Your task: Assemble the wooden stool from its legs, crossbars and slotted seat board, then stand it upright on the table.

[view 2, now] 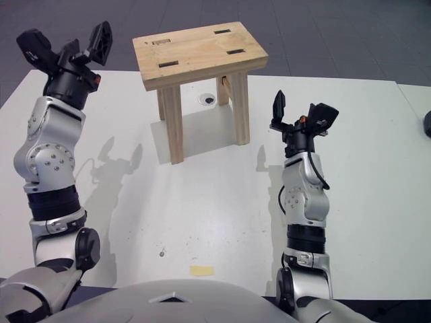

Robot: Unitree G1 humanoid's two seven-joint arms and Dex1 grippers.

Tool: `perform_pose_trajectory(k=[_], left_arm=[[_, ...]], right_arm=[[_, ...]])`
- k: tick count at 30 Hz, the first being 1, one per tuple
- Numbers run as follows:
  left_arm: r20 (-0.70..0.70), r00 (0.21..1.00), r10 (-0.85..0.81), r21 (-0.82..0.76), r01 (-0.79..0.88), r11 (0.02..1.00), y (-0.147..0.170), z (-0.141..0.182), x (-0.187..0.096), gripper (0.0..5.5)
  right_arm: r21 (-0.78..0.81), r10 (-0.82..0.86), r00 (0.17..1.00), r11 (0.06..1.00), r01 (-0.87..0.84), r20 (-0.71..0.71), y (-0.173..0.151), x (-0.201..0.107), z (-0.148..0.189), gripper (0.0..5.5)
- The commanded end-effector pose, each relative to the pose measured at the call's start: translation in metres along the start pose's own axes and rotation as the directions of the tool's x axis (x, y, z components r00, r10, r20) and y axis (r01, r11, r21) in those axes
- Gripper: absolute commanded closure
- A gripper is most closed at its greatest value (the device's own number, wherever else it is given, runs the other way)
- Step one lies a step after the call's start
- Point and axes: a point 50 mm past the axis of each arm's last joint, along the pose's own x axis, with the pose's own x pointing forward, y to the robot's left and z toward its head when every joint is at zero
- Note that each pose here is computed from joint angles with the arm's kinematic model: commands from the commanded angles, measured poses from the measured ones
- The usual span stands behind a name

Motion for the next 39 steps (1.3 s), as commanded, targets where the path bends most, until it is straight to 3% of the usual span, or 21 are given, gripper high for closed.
perform_pose_trajectory(k=[1, 12, 27, 39], left_arm=[[-0.037, 0.999, -0.006, 0.078, 0.008, 0.997, -0.007, -0.014, -0.003, 0.13], [-0.086, 0.996, -0.022, 0.143, 0.034, 0.989, -0.016, -0.033, -0.008, 0.13], [0.081, 0.989, 0.125, 0.257, -0.142, 0.956, 0.031, 0.012, -0.001, 0.13], [0.062, 0.994, 0.092, 0.279, -0.106, 0.955, 0.032, 0.014, 0.009, 0.13]], right_arm=[[-0.052, -0.015, 0.999, 0.998, 0.017, 0.031, -0.003, 0.002, 0.006, 0.10], [-0.104, 0.003, 1.000, 0.995, -0.004, -0.011, 0.003, -0.004, -0.006, 0.10], [-0.103, 0.022, 1.000, 0.994, -0.021, 0.009, 0.008, 0.003, -0.005, 0.10], [-0.080, -0.003, 0.999, 0.997, 0.006, 0.037, 0.013, -0.002, -0.010, 0.10]])
